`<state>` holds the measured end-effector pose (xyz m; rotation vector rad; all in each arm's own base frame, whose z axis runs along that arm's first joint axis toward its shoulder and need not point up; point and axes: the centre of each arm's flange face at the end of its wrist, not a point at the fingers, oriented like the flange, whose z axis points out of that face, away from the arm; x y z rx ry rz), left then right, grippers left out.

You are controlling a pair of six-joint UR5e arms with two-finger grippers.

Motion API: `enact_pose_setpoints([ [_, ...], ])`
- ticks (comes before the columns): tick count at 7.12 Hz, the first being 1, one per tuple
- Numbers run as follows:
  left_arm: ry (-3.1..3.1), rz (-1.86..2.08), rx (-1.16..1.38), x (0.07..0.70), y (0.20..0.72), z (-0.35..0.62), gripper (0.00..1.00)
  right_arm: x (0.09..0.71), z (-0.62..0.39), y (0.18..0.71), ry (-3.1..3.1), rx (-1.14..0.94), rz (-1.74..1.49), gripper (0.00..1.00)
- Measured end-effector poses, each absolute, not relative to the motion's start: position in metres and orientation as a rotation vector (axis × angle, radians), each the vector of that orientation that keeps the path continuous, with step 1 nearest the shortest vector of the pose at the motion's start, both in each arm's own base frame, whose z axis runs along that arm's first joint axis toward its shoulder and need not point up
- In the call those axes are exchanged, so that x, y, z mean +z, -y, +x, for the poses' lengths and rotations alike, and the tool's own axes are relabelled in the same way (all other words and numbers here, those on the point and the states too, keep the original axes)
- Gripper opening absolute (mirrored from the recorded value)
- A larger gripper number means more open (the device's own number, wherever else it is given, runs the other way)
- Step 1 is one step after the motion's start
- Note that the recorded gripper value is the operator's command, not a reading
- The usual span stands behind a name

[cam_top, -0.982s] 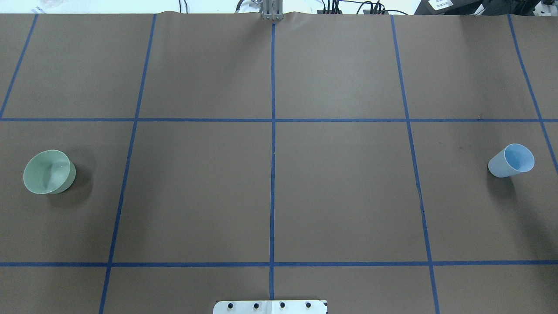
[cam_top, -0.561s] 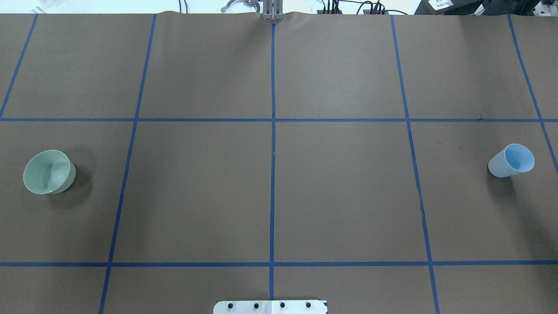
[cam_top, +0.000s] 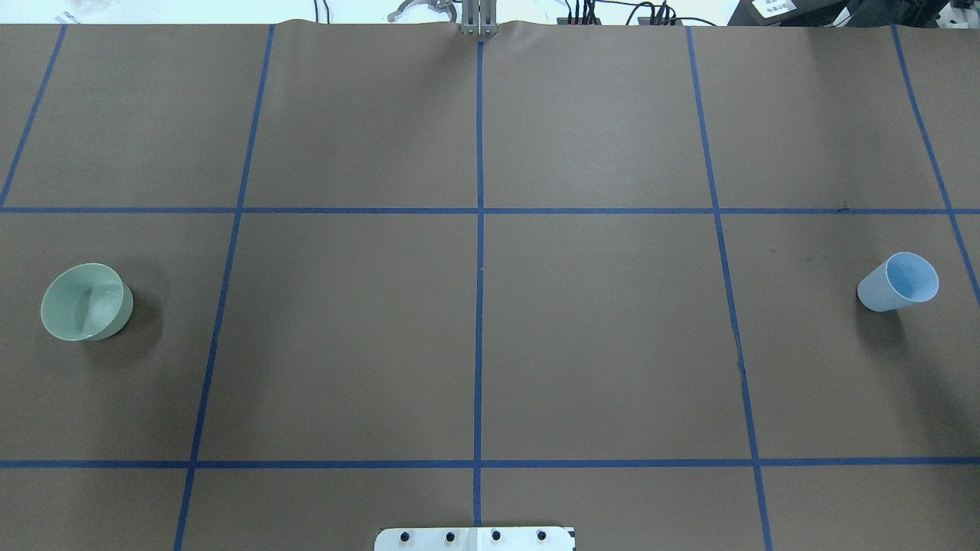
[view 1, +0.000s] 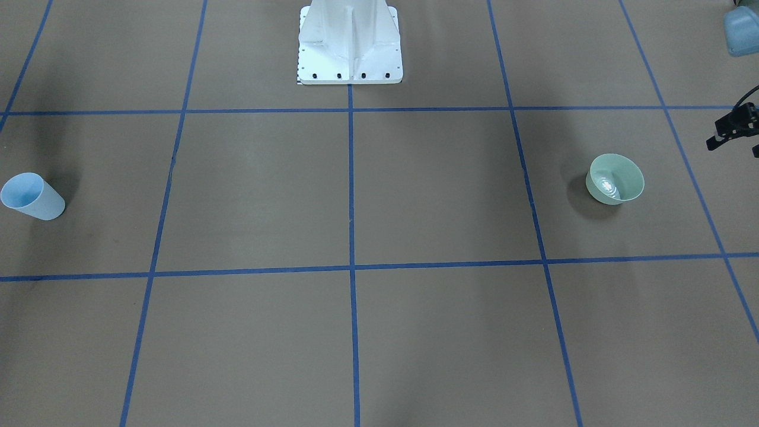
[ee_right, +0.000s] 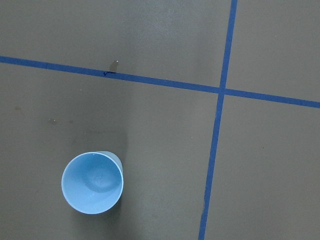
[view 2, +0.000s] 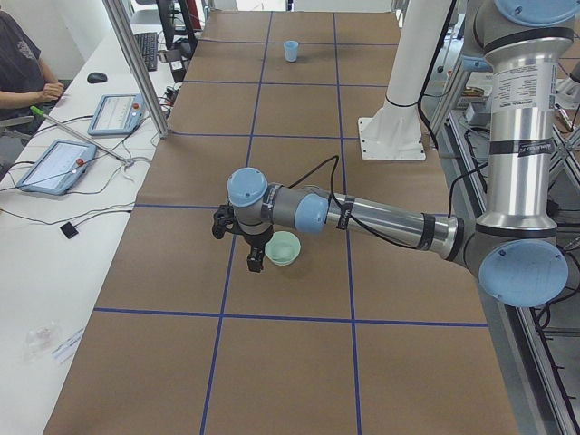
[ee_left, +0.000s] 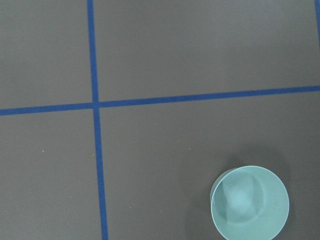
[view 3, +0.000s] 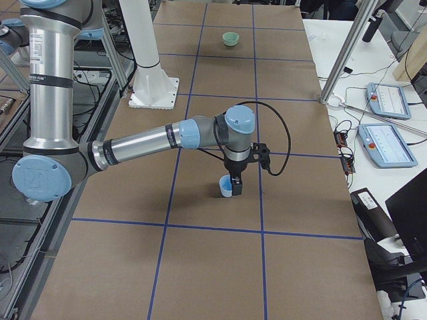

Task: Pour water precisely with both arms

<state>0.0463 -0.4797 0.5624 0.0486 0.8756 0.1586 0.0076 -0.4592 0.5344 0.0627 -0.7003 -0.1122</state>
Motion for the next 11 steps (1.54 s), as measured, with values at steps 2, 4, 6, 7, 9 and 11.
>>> enact_pose_setpoints([
  [2,-0.893,0.044,0.166,0.596,0.485,0.085,1.00,0.535,0.005,0.460,0.722,-0.111,0.054,1.00],
  [4,-0.923,0.023,0.142,0.613,0.479,0.130,1.00,0.534,0.002,0.459,0.741,-0.114,0.049,1.00],
  [6,-0.937,0.019,0.171,0.630,0.471,0.156,1.00,0.535,-0.004,0.459,0.747,-0.124,0.041,1.00],
  [7,-0.935,0.010,0.187,0.637,0.468,0.166,0.90,0.535,-0.010,0.459,0.749,-0.136,0.036,1.00],
  [9,-0.932,-0.016,0.223,0.644,0.464,0.188,0.00,0.534,-0.019,0.460,0.751,-0.154,0.033,1.00],
  [11,-0.933,-0.023,0.234,0.644,0.468,0.197,0.00,0.531,-0.020,0.461,0.753,-0.165,0.054,1.00],
])
